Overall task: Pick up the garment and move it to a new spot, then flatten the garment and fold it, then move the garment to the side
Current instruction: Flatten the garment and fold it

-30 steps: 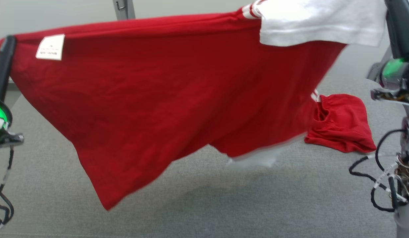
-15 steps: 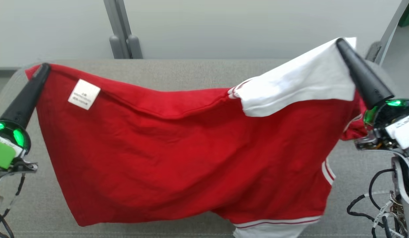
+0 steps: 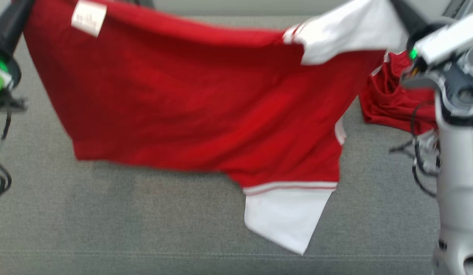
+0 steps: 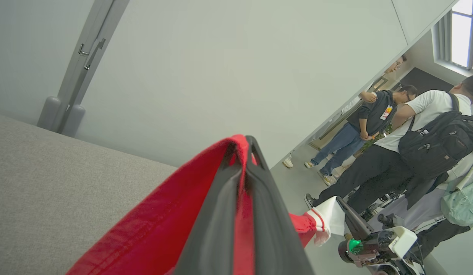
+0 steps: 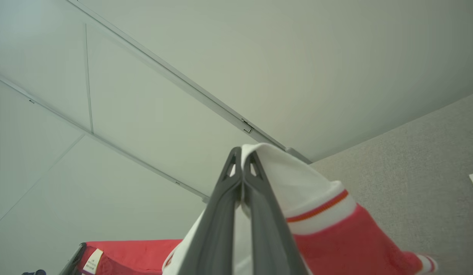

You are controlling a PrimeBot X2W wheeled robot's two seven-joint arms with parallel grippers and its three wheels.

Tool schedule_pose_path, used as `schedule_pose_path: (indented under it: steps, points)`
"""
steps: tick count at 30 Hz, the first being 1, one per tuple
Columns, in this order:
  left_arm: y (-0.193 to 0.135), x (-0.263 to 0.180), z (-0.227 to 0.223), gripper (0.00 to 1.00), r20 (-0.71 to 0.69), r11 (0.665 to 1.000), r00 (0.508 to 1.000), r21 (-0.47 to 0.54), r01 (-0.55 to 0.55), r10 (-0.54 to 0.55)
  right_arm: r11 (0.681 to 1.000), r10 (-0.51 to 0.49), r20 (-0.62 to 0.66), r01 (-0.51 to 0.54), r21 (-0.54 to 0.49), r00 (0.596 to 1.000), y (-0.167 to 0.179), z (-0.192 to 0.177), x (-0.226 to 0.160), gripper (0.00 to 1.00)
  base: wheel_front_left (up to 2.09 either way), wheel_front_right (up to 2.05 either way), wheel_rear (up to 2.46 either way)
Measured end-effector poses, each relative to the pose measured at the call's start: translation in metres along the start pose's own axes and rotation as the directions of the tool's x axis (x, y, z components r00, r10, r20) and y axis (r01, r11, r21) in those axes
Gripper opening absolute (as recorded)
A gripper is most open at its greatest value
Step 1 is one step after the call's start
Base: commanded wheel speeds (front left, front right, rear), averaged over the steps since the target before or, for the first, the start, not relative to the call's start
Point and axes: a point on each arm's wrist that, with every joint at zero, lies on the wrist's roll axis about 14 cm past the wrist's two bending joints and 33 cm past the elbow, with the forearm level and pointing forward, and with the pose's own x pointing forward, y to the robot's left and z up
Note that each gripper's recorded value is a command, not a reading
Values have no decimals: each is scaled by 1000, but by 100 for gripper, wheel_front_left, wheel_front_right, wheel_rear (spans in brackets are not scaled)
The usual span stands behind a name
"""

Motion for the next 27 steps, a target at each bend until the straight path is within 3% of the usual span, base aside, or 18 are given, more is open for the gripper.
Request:
schedule_pose_path:
  steps: [7,12,14,16,18,21,24,27]
  points:
    - [9,48,22,0,95,994,995,108,-12,2,999,33,197,-28,-29,980,19,61,52,0,0,0,0]
    - [-15,77,76,0,336,988,937,143,51,-97,973,231,368,-201,-117,901,92,118,75,0,0,0,0]
    - [-21,83,95,0,412,983,902,171,64,-130,947,320,387,-289,-139,865,121,127,77,0,0,0,0]
    - [-16,88,95,0,436,978,887,193,75,-154,934,357,375,-329,-138,856,126,121,83,0,0,0,0]
    - [-6,95,84,0,434,979,886,187,87,-162,940,340,342,-321,-114,876,110,104,93,0,0,0,0]
    - [18,103,43,0,356,971,918,220,97,-172,972,232,272,-229,-45,934,49,64,104,0,0,0,0]
    - [75,97,-14,0,253,985,966,170,9,-52,998,56,168,-62,32,984,-34,10,102,0,0,0,0]
    - [145,70,-82,0,124,985,983,89,-146,134,992,-101,69,95,87,992,-106,-42,83,0,0,0,0]
